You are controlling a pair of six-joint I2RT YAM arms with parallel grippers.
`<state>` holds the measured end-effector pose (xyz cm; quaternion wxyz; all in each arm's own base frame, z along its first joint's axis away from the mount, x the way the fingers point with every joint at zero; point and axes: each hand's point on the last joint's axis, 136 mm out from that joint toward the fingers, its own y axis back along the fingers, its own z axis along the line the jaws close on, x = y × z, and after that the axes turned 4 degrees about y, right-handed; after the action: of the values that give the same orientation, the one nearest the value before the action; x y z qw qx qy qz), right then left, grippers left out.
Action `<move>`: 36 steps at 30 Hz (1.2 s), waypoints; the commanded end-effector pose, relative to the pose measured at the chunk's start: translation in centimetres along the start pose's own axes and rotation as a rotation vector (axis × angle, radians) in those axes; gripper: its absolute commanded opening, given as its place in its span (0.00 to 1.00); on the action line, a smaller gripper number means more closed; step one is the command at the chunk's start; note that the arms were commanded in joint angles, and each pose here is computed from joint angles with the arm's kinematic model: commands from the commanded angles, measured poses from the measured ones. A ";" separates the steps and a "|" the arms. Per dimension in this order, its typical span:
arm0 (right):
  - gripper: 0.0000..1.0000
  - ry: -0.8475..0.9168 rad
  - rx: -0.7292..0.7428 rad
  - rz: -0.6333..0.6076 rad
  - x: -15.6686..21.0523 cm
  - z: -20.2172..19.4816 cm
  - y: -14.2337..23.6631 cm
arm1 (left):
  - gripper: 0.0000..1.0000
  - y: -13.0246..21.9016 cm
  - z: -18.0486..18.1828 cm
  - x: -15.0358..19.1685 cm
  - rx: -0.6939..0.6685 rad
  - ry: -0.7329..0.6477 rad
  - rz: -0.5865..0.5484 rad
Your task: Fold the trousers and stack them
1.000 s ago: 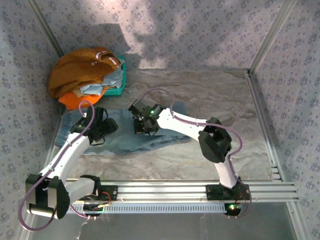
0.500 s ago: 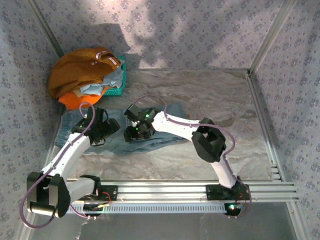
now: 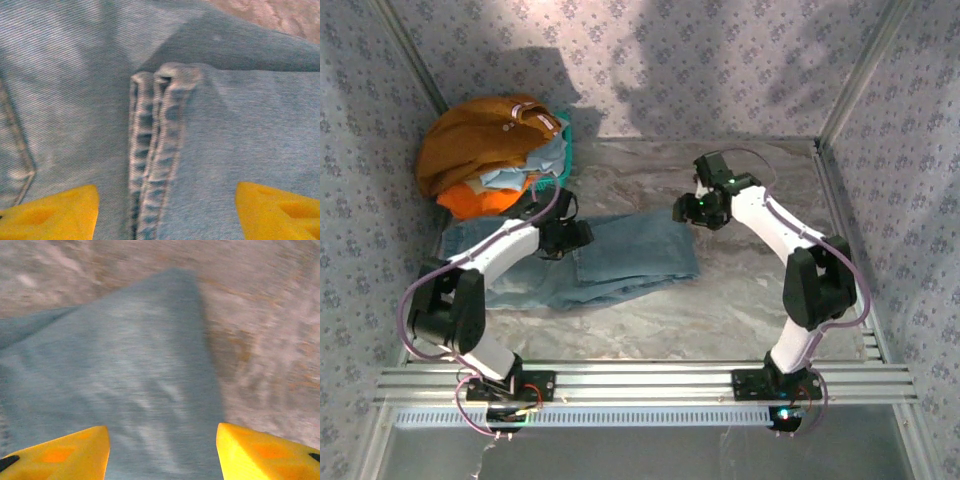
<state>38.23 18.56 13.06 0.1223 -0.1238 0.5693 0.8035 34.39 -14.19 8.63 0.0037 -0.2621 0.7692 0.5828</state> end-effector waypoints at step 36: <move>0.00 -0.094 -0.068 0.226 6.2 -5.7 -3.8 | 0.77 -2.2 3.7 3.0 -0.077 0.002 0.054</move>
<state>34.64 18.68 5.22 0.0218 -0.0490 0.4781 0.8767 32.72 -13.37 3.41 -0.0132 -0.2360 0.7571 0.6091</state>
